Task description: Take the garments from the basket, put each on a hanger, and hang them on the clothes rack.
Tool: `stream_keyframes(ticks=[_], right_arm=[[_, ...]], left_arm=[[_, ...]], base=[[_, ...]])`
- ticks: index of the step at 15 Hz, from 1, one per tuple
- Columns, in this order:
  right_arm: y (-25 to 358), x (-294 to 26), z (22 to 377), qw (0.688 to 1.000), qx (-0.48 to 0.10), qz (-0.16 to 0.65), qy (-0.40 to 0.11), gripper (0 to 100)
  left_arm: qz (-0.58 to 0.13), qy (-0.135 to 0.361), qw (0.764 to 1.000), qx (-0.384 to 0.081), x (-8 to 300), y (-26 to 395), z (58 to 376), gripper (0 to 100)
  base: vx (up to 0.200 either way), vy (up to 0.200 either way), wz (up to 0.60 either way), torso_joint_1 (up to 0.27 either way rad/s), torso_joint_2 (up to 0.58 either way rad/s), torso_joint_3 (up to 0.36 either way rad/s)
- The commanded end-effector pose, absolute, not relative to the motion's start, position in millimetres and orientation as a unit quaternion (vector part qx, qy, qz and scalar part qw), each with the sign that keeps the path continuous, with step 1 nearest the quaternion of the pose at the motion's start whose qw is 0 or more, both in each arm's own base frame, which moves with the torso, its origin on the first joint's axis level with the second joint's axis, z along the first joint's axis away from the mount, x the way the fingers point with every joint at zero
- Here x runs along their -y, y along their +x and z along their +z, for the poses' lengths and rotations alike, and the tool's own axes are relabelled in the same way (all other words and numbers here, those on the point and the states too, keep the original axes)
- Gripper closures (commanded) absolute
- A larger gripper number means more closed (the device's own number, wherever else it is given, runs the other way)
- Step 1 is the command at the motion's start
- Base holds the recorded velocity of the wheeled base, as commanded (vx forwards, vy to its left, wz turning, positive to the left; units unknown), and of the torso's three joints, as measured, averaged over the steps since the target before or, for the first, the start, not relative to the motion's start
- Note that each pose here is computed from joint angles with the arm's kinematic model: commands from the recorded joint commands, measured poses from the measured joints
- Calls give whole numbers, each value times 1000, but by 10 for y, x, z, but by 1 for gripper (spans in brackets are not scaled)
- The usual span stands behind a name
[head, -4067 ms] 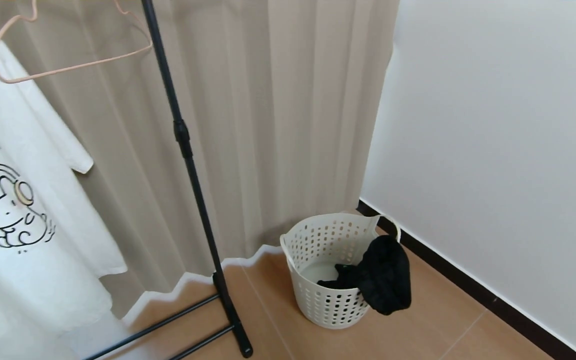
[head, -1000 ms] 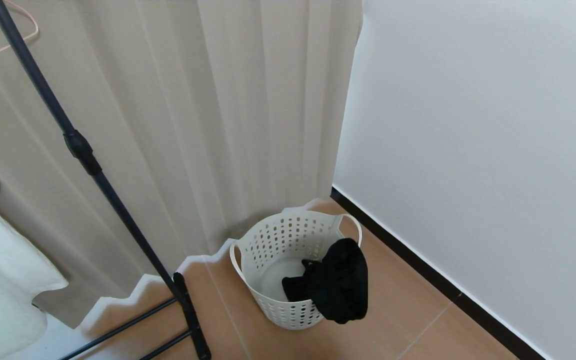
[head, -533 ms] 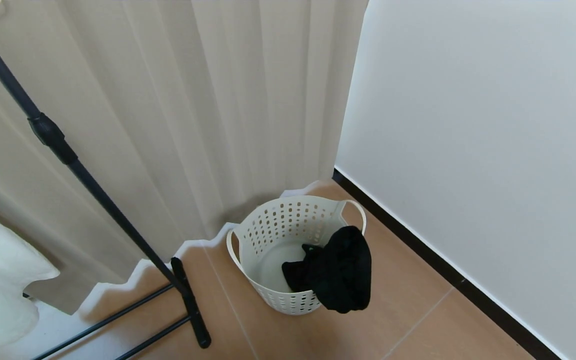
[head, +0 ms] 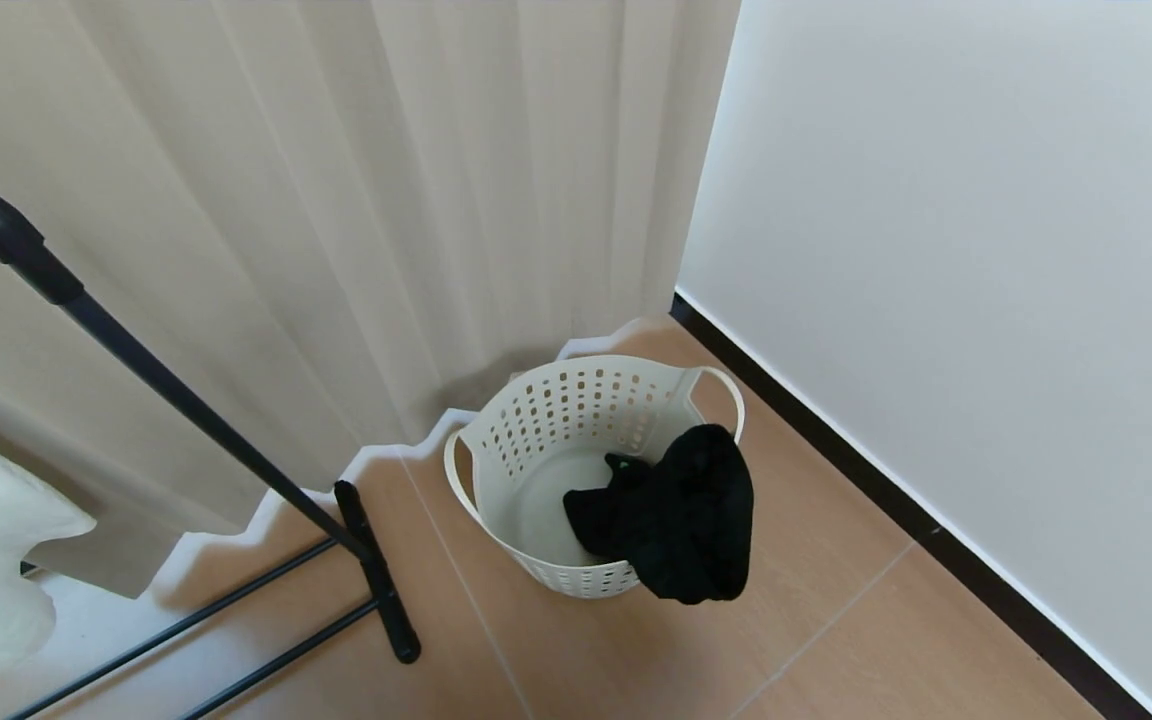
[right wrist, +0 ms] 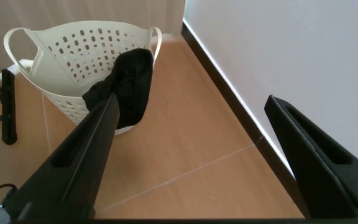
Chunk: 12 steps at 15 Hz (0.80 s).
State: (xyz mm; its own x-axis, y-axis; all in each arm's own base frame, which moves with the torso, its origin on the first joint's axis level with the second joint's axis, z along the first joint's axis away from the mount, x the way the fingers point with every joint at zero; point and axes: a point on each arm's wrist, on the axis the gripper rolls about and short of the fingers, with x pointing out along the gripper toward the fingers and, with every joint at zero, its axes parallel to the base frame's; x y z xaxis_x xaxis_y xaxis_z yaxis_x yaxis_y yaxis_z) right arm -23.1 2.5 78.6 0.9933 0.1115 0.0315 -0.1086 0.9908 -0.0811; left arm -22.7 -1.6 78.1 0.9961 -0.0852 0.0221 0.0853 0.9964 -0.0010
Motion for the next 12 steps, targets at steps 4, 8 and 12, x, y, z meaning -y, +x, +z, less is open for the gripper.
stream_keyframes(ticks=[4,8,12], right_arm=[[-230,-25,786,998,17,55,-39,0],[-230,-23,791,998,20,50,-38,0],[-230,-23,791,998,19,52,-25,0]], left_arm=[[-42,-1,999,11,16,-226,783,0],[-42,-1,999,11,16,-226,783,0],[-42,-1,999,11,16,-226,783,0]], base=[[0,0,0,4,4,-194],[0,0,0,5,5,-198],[0,0,0,0,0,-201]])
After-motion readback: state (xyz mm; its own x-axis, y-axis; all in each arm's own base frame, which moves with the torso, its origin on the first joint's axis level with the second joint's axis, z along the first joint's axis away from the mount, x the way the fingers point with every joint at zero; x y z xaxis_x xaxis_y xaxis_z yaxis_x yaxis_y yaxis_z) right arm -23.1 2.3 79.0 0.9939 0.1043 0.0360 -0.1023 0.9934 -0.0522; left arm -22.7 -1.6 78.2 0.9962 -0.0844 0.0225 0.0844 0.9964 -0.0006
